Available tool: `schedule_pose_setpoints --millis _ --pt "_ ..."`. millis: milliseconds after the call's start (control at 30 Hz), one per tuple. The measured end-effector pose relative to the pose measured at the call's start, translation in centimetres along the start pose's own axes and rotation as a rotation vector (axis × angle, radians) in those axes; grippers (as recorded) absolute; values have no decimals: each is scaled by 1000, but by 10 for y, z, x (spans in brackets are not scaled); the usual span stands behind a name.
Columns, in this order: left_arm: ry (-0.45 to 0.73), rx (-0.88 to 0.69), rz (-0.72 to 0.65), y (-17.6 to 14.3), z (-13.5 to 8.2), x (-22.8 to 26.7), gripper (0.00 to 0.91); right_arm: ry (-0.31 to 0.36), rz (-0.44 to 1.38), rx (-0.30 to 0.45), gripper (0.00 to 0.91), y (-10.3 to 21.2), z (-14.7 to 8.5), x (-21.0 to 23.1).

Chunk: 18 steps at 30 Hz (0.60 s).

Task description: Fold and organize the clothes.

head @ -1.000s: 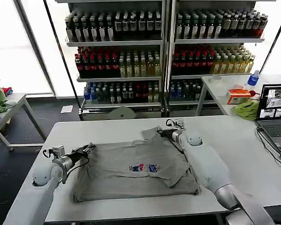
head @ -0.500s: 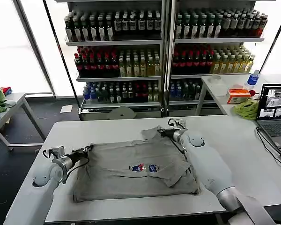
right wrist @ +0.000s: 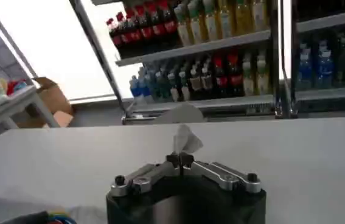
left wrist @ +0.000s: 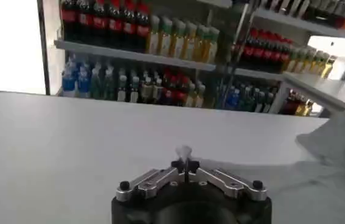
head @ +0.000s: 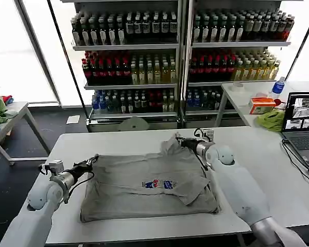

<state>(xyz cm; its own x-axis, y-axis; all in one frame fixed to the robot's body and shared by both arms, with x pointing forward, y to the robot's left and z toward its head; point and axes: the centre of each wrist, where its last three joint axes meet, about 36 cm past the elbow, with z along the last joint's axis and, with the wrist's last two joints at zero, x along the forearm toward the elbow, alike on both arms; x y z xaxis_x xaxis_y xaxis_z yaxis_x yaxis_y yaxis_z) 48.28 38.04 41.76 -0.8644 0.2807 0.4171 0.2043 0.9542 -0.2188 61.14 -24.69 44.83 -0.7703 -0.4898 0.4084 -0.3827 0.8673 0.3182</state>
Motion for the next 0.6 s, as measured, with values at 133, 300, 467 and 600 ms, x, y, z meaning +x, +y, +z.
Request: schedule_pose_setpoints --millis 133,300,467,600 --pt "-18 -7 5 -8 1 16 10 -36 -11 -21 0 2 9 30" --pt "-29 0 5 -18 3 36 0 -71 -14 -51 0 2 23 74" --pt "-30 2 1 -32 9 57 0 -93 -12 -73 0 4 40 121" --pt "-24 5 -2 -45 17 75 0 -97 -6 -79 0 10 52 153"
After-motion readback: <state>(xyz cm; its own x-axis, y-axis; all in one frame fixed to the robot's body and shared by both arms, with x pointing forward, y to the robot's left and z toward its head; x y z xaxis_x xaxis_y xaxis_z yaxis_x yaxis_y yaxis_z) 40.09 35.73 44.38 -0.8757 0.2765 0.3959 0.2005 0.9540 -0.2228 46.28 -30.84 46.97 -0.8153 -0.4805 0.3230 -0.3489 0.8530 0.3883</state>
